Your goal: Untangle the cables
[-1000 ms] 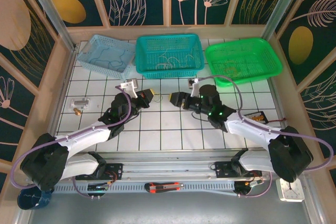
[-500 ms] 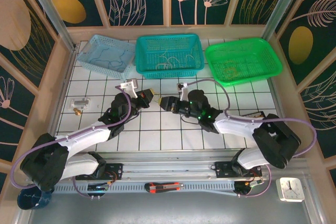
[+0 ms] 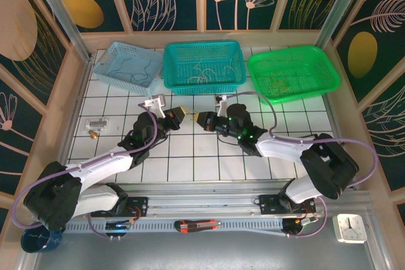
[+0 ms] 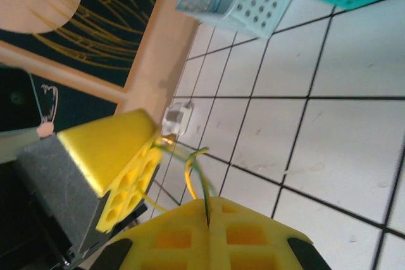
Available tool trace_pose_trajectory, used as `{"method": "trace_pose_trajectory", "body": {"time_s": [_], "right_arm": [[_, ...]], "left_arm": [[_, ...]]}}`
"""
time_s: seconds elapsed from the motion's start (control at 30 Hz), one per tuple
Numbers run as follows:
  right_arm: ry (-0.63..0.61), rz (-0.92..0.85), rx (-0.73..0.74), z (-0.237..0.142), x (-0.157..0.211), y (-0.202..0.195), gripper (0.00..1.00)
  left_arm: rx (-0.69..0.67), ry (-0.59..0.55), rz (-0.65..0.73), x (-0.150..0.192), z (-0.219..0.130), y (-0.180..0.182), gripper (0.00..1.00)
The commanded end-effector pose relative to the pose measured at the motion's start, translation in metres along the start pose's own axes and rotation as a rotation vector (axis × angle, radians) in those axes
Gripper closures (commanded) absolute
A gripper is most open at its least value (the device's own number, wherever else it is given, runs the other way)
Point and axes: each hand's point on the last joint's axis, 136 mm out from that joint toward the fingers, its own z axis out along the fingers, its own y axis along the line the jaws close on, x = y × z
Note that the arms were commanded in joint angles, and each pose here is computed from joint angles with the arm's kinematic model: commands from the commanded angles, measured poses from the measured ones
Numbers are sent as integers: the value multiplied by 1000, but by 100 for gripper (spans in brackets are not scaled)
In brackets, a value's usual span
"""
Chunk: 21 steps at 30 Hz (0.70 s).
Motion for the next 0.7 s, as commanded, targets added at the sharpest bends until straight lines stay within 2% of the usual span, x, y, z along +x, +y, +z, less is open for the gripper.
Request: {"method": "trace_pose_trajectory", "body": {"time_s": [0.0,0.17,0.47,0.67], "right_arm": [[-83,-38,62,-26,-24,-10,100],[-119,-84,121,-48,-38,-16,100],[-144,-151,108,-57,-56,3,100],[-283,-124,220,-93,-99,-20,100]], "left_arm": [[28,-50,4,-13,-4,-7,100],[26,-40,19,-11,-2,-6,100],[27,-6,76,-3,1,-5,100],[-58,-28,71,1,-6,18,100]]}}
